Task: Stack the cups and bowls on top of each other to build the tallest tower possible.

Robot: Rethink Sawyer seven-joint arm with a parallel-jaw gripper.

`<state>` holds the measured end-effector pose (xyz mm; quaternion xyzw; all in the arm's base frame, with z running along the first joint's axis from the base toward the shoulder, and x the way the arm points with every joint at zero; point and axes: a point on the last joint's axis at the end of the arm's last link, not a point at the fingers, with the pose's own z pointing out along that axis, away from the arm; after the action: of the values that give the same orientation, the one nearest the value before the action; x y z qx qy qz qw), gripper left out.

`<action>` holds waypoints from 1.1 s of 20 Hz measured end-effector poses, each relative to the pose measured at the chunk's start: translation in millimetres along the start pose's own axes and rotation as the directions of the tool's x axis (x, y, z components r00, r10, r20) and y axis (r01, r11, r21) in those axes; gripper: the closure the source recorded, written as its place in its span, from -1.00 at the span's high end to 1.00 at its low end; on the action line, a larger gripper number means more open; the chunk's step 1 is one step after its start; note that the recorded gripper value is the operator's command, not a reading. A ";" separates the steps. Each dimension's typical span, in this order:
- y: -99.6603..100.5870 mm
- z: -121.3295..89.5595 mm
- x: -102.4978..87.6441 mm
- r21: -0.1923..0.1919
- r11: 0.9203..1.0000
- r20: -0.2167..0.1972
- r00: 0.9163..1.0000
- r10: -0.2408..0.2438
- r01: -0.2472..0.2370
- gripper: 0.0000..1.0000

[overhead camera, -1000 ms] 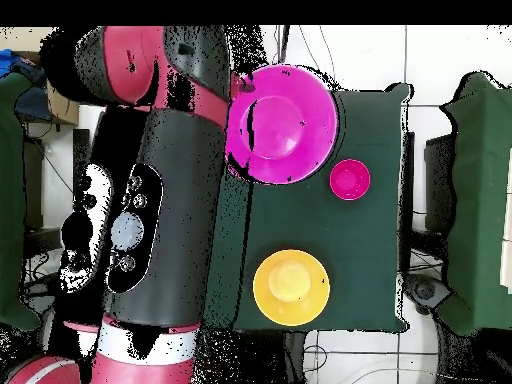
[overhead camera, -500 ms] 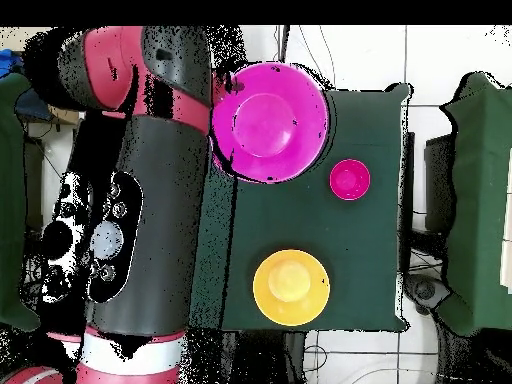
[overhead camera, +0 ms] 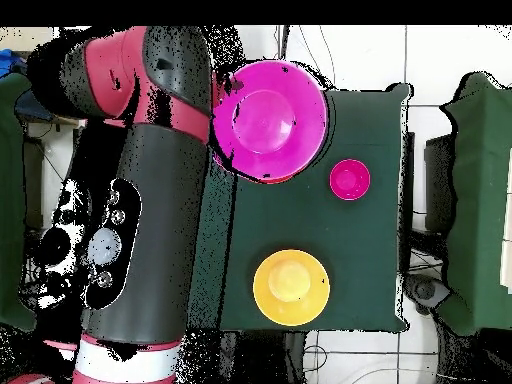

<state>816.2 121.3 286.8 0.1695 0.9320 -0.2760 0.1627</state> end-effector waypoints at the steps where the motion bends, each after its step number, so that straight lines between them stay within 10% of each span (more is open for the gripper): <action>1: -0.2 1.1 0.4 -0.001 1.000 0.001 1.000 0.000 0.000 -1.00; 22: -10.4 22.5 9.8 0.049 0.998 0.020 0.999 -0.033 0.032 -1.00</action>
<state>808.0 102.5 269.8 0.1553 0.9259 -0.3031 0.1635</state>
